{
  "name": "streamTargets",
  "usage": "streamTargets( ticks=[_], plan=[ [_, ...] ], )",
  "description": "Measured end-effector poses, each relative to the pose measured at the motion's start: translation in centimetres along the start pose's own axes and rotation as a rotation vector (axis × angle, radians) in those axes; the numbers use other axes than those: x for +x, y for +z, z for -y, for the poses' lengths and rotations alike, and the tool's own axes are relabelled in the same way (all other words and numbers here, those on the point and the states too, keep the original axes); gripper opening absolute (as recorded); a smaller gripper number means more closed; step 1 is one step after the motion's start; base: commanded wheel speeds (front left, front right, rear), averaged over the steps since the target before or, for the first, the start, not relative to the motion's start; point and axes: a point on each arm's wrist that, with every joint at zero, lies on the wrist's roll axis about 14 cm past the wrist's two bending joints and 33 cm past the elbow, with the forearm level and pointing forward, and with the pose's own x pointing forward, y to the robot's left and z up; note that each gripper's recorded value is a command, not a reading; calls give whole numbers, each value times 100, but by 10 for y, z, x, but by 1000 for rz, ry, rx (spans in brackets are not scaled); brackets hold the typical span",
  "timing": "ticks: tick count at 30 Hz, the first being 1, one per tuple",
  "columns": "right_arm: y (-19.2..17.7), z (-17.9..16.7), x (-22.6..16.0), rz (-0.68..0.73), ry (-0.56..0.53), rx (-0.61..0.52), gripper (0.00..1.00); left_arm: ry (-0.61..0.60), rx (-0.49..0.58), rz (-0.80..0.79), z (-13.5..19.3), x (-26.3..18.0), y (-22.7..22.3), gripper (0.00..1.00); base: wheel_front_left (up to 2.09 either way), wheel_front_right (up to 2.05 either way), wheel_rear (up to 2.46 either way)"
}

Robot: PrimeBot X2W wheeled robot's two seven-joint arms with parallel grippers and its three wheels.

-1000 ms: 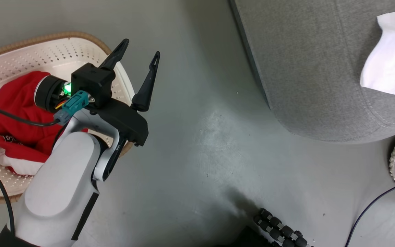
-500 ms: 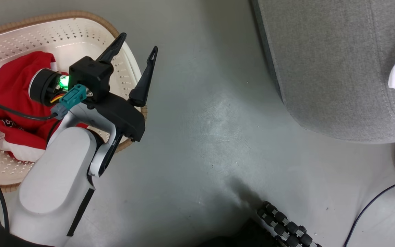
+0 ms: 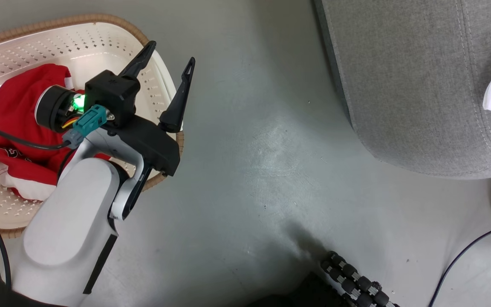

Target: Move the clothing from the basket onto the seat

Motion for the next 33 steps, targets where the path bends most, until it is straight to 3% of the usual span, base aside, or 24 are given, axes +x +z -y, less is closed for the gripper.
streamTargets(
  ticks=[7,22,33],
  plan=[
    [13,13,0,22,-10,-17,100,4,9,12,1,-2,6,100,0,0,0],
    [30,2,-18,42,97,-63,100,-9,23,72,21,-6,35,100,0,0,0],
    [10,0,-45,-11,141,-83,100,8,42,114,29,-20,57,100,0,0,0]
  ],
)
